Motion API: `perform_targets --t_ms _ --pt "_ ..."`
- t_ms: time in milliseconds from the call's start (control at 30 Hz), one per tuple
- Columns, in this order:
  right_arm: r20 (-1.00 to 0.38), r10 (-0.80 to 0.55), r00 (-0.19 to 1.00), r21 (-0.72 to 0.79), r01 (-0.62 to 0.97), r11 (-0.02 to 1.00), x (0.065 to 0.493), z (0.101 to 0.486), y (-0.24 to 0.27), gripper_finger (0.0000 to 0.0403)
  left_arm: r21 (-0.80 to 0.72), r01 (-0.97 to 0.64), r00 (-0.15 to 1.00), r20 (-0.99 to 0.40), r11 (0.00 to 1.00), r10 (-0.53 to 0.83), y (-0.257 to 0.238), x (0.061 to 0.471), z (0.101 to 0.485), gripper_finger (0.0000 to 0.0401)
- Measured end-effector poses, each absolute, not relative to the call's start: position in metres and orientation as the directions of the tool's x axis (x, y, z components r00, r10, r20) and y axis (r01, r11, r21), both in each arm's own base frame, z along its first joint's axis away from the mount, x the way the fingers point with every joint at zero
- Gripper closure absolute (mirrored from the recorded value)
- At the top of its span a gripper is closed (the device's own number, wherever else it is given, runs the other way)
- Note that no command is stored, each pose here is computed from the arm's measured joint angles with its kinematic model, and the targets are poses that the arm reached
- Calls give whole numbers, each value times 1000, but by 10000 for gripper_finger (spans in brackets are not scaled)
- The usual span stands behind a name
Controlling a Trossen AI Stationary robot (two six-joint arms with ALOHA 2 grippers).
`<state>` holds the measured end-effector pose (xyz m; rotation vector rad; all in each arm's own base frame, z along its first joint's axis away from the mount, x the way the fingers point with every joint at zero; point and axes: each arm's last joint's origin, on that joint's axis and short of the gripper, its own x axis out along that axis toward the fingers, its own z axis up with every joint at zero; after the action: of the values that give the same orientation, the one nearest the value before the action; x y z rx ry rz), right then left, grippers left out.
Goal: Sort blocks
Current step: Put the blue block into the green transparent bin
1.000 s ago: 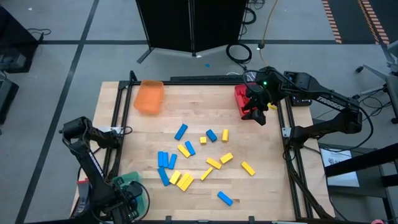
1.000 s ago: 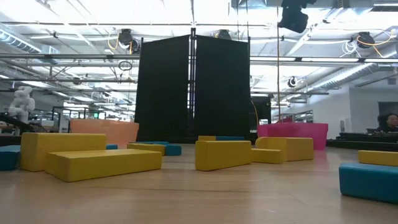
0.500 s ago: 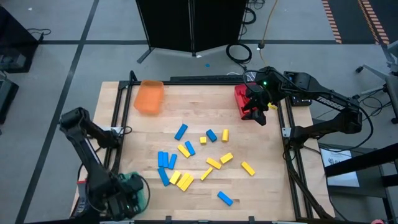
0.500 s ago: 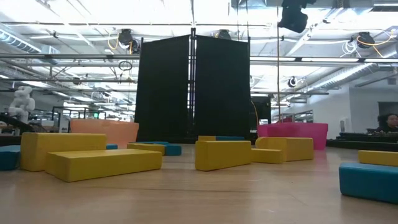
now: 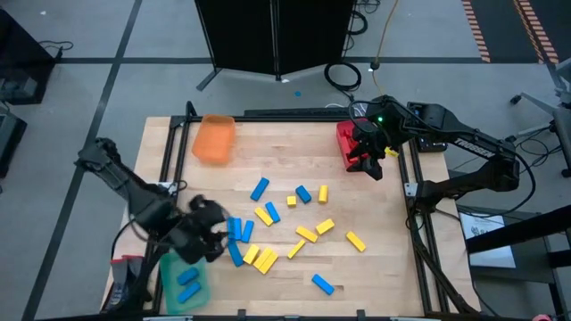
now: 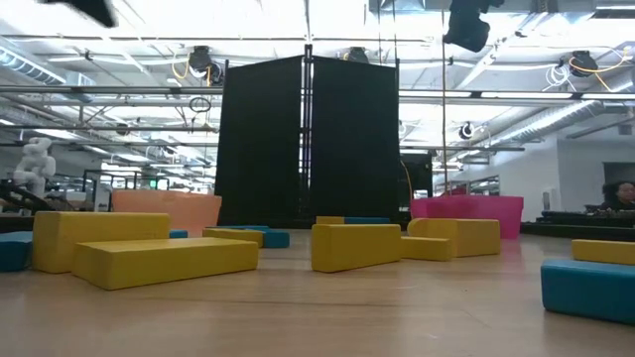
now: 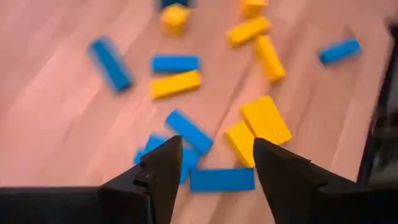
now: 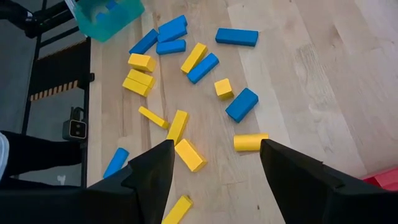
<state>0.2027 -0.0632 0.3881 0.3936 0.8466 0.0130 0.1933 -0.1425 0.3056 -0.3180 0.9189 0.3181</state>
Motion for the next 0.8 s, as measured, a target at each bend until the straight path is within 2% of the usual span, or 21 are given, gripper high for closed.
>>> perform_targets --t_ms 133,333,533,800 --pt "-726 166 667 345 146 927 203 388 -63 167 -28 -89 575 -818 996 29 -141 223 299 196" --pt "-726 166 667 360 164 919 203 388 -63 167 92 255 430 -902 963 -27 -140 250 266 196" --pt "-727 166 667 361 165 918 203 388 -63 167 31 395 228 -971 918 -66 -142 260 221 196" --pt "-728 166 665 362 166 917 202 388 -63 167 35 570 133 -990 821 -49 -155 264 195 196"
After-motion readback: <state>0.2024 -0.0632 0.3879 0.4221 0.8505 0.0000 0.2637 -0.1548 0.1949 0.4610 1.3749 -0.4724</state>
